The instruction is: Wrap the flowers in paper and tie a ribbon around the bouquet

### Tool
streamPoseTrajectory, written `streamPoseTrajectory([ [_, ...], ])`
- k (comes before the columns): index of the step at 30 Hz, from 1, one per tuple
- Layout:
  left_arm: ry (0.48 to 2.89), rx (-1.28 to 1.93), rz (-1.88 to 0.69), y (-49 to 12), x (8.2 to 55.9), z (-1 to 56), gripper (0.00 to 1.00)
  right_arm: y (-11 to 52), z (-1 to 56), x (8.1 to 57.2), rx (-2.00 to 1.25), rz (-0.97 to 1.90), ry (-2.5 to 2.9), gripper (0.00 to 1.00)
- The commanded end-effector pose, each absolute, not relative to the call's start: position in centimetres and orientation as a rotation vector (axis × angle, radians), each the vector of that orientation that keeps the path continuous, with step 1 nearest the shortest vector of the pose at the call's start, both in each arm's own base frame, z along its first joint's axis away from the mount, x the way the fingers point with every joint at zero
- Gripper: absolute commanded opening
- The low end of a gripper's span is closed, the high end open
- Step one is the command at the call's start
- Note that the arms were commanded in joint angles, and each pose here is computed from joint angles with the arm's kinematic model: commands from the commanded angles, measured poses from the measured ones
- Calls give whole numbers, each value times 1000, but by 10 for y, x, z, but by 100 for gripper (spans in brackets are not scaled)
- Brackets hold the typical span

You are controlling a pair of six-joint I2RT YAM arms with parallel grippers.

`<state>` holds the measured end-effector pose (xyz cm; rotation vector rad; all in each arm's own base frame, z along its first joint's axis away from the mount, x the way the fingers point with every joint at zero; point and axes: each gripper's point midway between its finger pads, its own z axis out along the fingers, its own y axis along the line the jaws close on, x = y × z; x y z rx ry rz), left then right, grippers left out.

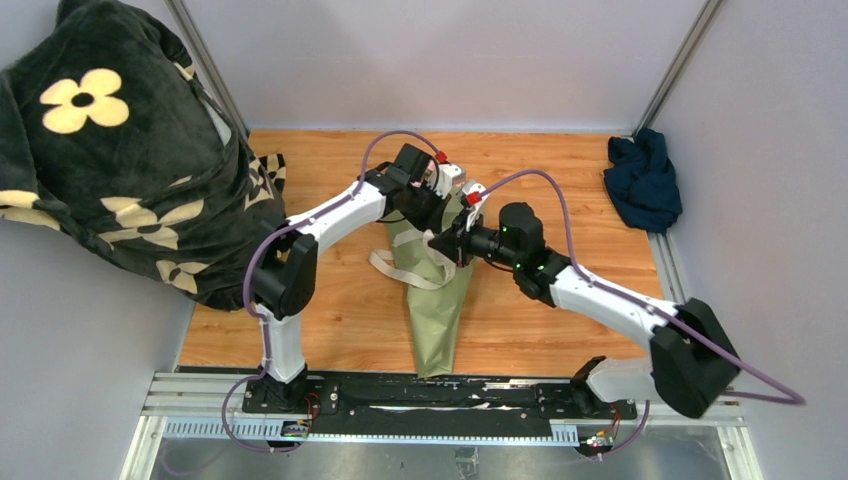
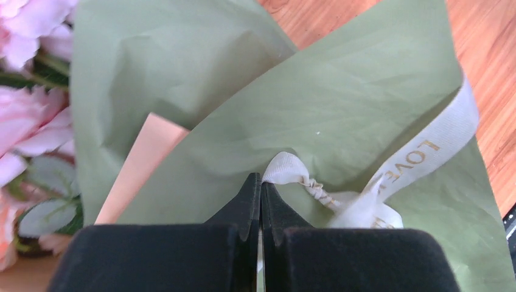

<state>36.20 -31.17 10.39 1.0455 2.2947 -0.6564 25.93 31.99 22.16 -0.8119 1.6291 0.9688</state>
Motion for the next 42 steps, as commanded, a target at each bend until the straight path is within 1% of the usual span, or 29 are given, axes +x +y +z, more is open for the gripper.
streamPoseTrajectory([
  [1, 2282, 974, -615, -298, 364, 119, 0, 310, 186, 302, -556, 946, 1744, 0],
  [5, 2294, 897, -499, -265, 367, 128, 0, 307, 163, 324, -493, 878, 1819, 0],
  [7, 2256, 913, -427, -251, 365, 143, 0, 303, 149, 332, -477, 844, 1878, 0],
  [11, 2199, 1000, -232, -212, 350, 166, 0, 292, 130, 351, -371, 858, 1935, 0],
  [13, 2166, 1123, -180, -199, 333, 175, 0, 294, 122, 362, -355, 868, 1965, 0],
  [14, 2153, 1196, -234, -200, 318, 180, 0, 298, 117, 365, -377, 871, 1987, 0],
  [15, 2130, 1329, -306, -203, 292, 184, 0, 310, 119, 367, -428, 900, 2001, 0],
  [17, 2018, 1498, -466, -224, 254, 199, 0, 328, 109, 368, -507, 936, 2025, 0],
  [19, 1913, 1679, -644, -251, 211, 211, 0, 355, 114, 366, -609, 1037, 2009, 0],
  [20, 1872, 1704, -699, -264, 203, 219, 0, 364, 114, 367, -643, 1065, 2006, 0],
  [21, 1832, 1721, -735, -276, 200, 226, 0, 377, 117, 358, -717, 1128, 1993, 0],
  [23, 1768, 1749, -739, -297, 207, 239, 0, 392, 119, 341, -846, 1173, 1966, 2],
  [24, 1750, 1758, -738, -306, 214, 242, 0, 396, 123, 332, -906, 1189, 1942, 7],
  [26, 1723, 1719, -734, -327, 233, 253, 0, 396, 129, 318, -971, 1241, 1910, 21],
  [28, 1750, 1648, -682, -342, 261, 248, 0, 384, 135, 313, -952, 1284, 1916, 32],
  [31, 1776, 1532, -549, -348, 299, 238, 0, 353, 148, 326, -810, 1308, 1945, 42],
  [34, 1787, 1356, -450, -345, 342, 234, 0, 316, 153, 340, -660, 1311, 1970, 44],
  [36, 1815, 1280, -410, -339, 362, 225, 0, 306, 153, 339, -639, 1328, 1989, 44],
  [39, 1879, 1201, -384, -331, 384, 207, 0, 296, 149, 339, -606, 1329, 2029, 44],
  [42, 1925, 1163, -382, -326, 398, 193, 0, 284, 143, 347, -525, 1286, 2068, 39],
])
